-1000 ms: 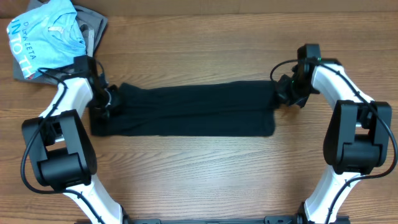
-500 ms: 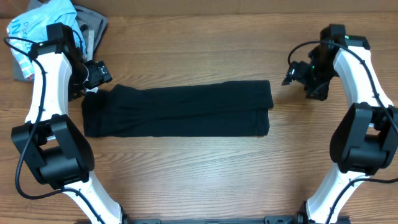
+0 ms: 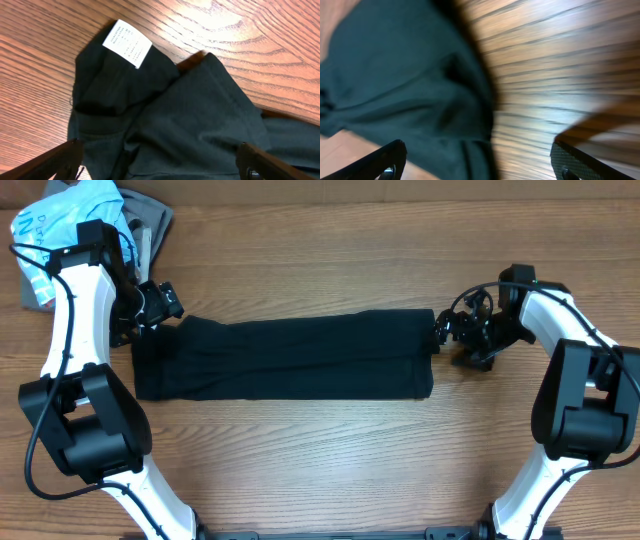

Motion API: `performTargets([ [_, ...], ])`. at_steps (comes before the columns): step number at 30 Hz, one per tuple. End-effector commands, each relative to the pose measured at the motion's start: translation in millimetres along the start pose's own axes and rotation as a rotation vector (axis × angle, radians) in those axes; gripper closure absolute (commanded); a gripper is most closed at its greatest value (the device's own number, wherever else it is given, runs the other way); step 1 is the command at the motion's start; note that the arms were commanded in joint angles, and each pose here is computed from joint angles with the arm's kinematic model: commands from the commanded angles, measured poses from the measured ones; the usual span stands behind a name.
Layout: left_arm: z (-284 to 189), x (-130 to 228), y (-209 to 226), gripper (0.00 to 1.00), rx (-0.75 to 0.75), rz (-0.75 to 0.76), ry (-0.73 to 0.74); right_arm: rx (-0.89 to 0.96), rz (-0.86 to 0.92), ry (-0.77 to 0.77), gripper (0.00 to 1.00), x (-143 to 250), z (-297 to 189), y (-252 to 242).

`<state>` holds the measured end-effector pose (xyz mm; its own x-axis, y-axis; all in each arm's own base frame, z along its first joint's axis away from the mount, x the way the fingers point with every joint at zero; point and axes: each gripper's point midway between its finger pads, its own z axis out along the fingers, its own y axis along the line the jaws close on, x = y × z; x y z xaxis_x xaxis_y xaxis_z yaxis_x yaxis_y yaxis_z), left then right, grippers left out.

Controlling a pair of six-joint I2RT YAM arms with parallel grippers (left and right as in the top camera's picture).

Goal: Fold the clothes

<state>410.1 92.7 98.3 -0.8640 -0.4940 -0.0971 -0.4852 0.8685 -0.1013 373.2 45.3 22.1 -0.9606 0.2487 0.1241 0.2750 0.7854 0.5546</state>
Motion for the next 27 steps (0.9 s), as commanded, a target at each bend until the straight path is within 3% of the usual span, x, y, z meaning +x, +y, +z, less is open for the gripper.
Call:
performTargets([
  [1, -3.1, -3.7, -7.3, 0.00, 0.029, 0.013, -0.010, -0.070, 0.005, 0.090, 0.04, 26.1, 25.0, 6.1],
  [4, -2.9, -3.5, -7.2, 0.00, 0.029, 0.012, -0.009, -0.079, 0.000, 0.119, 0.07, 38.0, 39.0, 11.7],
  [7, -3.1, -3.6, -7.1, 0.00, 0.029, 0.013, -0.010, -0.067, 0.001, 0.136, 0.18, 45.5, 51.1, 18.0],
  [15, -3.0, -2.0, -6.7, 0.00, 0.027, 0.013, -0.003, -0.007, 0.025, 0.097, 0.80, 37.8, 62.9, 23.0],
  [18, -3.0, -1.7, -6.6, 0.00, 0.027, 0.012, -0.002, 0.036, 0.070, 0.064, 0.96, 29.7, 60.0, 13.1],
  [27, -2.9, 1.9, -5.6, 0.00, 0.023, 0.011, 0.013, 0.166, 0.184, -0.045, 0.96, -3.6, 19.3, -31.8],
])
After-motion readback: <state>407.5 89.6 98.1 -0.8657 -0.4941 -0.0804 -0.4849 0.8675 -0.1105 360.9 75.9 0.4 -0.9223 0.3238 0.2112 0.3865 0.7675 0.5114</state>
